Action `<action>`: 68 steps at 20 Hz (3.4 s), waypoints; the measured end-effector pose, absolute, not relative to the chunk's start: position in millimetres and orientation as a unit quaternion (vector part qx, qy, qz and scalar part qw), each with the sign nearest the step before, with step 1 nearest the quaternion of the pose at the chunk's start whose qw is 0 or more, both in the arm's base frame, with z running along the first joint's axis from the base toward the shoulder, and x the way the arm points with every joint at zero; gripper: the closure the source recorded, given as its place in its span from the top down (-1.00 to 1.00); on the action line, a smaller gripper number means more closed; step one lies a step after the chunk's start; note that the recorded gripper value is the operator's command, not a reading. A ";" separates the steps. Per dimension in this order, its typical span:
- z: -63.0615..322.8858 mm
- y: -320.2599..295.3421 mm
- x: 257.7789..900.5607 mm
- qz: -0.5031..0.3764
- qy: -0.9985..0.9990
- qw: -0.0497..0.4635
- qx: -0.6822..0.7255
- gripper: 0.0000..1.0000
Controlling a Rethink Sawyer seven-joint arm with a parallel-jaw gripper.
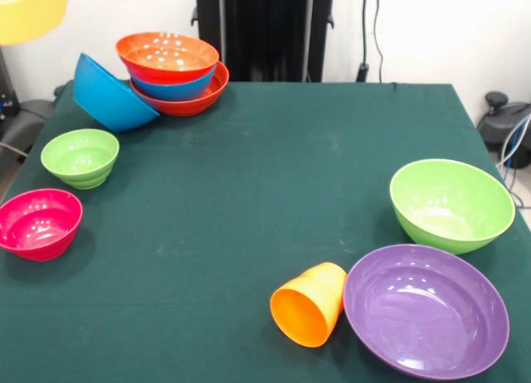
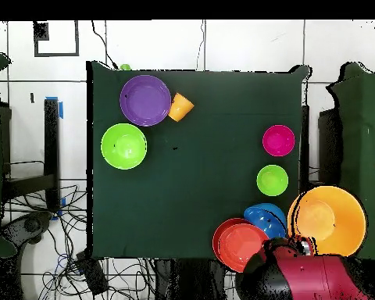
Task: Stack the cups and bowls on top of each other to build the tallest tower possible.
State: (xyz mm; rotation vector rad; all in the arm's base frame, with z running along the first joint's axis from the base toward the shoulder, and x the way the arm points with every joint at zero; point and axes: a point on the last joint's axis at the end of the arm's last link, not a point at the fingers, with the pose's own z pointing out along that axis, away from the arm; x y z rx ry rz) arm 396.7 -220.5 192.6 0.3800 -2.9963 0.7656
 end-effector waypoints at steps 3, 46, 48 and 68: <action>196.9 -227.3 394.4 0.234 -0.969 0.008 0.083 -1.00; 174.8 -12.6 364.5 0.164 -0.985 -0.054 0.005 -1.00; 170.5 -22.5 355.1 0.172 -0.984 -0.044 0.004 -1.00; 122.6 -63.3 260.0 0.210 -0.973 0.067 0.072 -1.00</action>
